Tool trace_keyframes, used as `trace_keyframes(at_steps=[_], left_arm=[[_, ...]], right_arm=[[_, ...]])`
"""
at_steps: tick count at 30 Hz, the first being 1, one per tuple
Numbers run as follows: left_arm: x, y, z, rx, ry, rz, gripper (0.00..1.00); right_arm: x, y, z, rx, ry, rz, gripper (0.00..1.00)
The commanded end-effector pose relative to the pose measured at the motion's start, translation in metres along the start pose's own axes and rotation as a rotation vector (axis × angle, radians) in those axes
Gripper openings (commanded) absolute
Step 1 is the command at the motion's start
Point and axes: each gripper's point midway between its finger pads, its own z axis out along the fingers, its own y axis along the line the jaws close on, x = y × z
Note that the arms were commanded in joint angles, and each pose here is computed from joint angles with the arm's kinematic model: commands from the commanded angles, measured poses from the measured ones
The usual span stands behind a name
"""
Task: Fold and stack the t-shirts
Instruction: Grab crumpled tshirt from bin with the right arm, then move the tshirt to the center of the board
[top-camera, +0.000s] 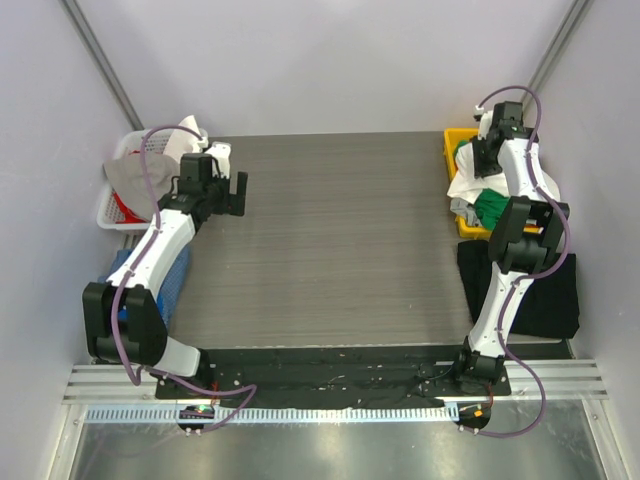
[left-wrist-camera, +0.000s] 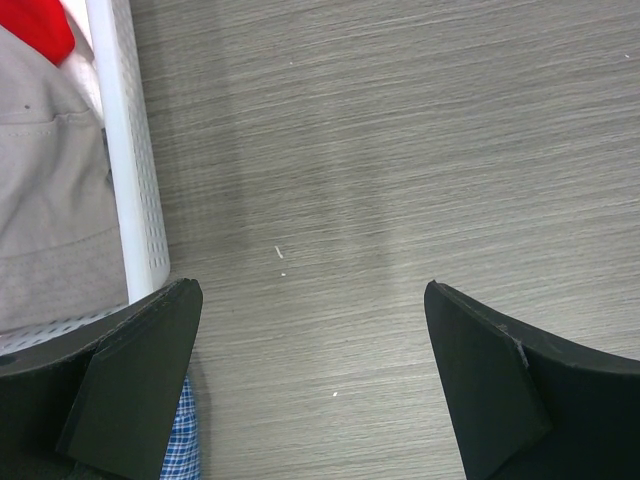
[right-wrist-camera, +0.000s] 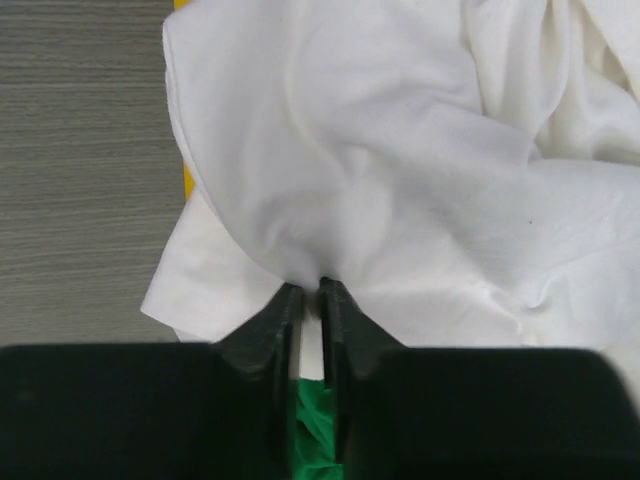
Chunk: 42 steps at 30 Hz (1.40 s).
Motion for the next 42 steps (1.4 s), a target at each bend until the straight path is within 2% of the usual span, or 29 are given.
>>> trace_keyframes(at_steps=[1, 2, 7, 11, 12, 15, 16, 19, 26, 30, 33, 37, 42], left_arm=[[-0.011, 0.004, 0.002, -0.017, -0.045, 0.003, 1.0], [-0.011, 0.004, 0.001, -0.018, -0.048, 0.004, 1.0], [-0.013, 0.006, -0.003, -0.024, -0.059, 0.008, 1.0], [-0.014, 0.005, -0.002, -0.018, -0.059, 0.008, 1.0], [-0.014, 0.004, -0.001, -0.015, -0.058, 0.007, 1.0], [-0.016, 0.003, 0.001, -0.007, -0.055, 0.004, 1.0], [-0.017, 0.003, 0.002, -0.007, -0.057, 0.003, 1.0], [-0.017, 0.002, 0.003, -0.004, -0.054, 0.005, 1.0], [-0.012, 0.003, 0.008, -0.01, -0.038, 0.02, 1.0], [-0.007, 0.002, 0.012, -0.003, -0.019, 0.017, 1.0], [-0.007, 0.003, 0.011, -0.008, -0.014, 0.021, 1.0], [-0.014, 0.006, 0.009, -0.026, -0.023, 0.029, 1.0], [-0.025, 0.005, 0.003, -0.02, -0.042, 0.025, 1.0]], right_arm=[[-0.015, -0.01, -0.01, 0.038, -0.043, 0.0, 0.1], [-0.015, -0.01, -0.011, 0.039, -0.044, 0.003, 0.01], [-0.03, 0.012, -0.038, -0.062, -0.093, 0.008, 0.01], [-0.068, 0.052, -0.103, -0.121, -0.191, -0.103, 0.01], [-0.068, 0.084, -0.119, -0.161, -0.18, -0.17, 0.01], [-0.091, 0.12, -0.174, -0.17, -0.3, -0.295, 0.01], [-0.097, 0.143, -0.204, -0.182, -0.37, -0.346, 0.01], [-0.095, 0.171, -0.229, -0.217, -0.42, -0.414, 0.01], [-0.097, 0.202, -0.306, -0.422, -0.57, -0.388, 0.01], [-0.1, 0.229, -0.338, -0.603, -0.658, -0.333, 0.01], [-0.089, 0.258, -0.332, -0.739, -0.622, -0.348, 0.01], [-0.07, 0.301, -0.314, -0.888, -0.513, -0.363, 0.01], [-0.043, 0.347, -0.282, -0.921, -0.414, -0.441, 0.01]])
